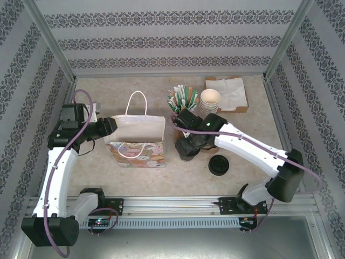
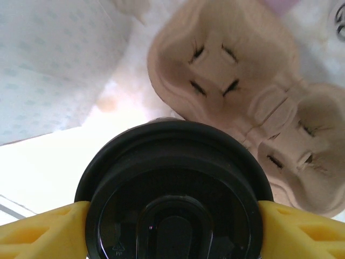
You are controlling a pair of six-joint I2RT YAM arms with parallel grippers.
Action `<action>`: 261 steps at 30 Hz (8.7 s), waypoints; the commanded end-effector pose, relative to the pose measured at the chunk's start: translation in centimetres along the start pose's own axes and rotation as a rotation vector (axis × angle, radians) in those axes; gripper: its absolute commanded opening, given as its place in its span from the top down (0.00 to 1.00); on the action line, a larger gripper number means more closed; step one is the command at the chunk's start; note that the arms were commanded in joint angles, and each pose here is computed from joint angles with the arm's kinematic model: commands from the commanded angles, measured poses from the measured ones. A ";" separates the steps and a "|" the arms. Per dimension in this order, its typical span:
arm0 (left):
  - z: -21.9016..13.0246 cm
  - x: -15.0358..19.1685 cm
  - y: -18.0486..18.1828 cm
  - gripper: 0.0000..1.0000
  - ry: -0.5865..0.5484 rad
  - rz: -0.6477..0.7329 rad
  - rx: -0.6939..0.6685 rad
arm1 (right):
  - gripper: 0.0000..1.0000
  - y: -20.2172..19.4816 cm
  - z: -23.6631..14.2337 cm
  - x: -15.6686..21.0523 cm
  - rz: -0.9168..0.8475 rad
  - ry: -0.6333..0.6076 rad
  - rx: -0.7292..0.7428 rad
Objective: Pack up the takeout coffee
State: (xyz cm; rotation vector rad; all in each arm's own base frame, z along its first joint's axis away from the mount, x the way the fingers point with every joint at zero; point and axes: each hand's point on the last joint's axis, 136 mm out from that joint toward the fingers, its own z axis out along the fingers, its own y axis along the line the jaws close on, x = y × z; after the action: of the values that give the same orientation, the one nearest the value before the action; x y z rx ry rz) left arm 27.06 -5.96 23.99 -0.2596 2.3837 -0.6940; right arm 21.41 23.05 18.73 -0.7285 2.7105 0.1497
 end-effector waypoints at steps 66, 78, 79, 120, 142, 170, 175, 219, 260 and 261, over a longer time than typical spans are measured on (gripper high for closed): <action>-2.1 2.1 -6.5 0.42 0.033 0.242 0.144 | 0.26 10.1 -9.1 -7.6 -0.803 -0.061 -0.225; -2.2 2.3 -6.3 0.42 0.042 0.263 0.131 | 0.28 9.5 -7.4 -8.3 -0.934 -0.043 -0.293; -2.2 2.4 -6.2 0.42 0.045 0.263 0.128 | 0.28 9.4 -7.3 -8.2 -0.944 -0.035 -0.294; -1.7 2.8 -5.9 0.41 0.056 0.270 0.127 | 0.34 8.5 -3.8 -8.2 -1.114 0.039 -0.318; -1.3 2.6 -5.6 0.41 0.057 0.262 0.115 | 0.33 7.4 -0.4 -7.5 -1.064 0.162 -0.265; -1.3 2.7 -5.5 0.41 0.054 0.253 0.113 | 0.35 7.7 2.8 -6.3 -1.038 0.193 -0.278; -1.3 2.6 -5.4 0.41 0.050 0.253 0.107 | 0.35 7.7 3.2 -5.9 -1.038 0.197 -0.288; -0.2 3.3 -3.9 0.44 0.084 0.221 0.054 | 0.37 8.2 8.3 -0.6 -1.002 0.312 -0.335; -0.1 3.2 -4.0 0.44 0.083 0.209 0.055 | 0.09 8.8 4.4 -4.3 -1.006 0.168 -0.255; 0.0 3.2 -3.9 0.44 0.085 0.209 0.055 | 0.07 8.9 4.2 -4.5 -1.006 0.156 -0.255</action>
State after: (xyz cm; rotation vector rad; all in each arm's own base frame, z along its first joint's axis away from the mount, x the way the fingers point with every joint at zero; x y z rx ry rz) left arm 24.67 -10.21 24.96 0.0422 2.4082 -0.6844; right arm 21.87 33.72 15.07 -2.1361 2.1370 0.2076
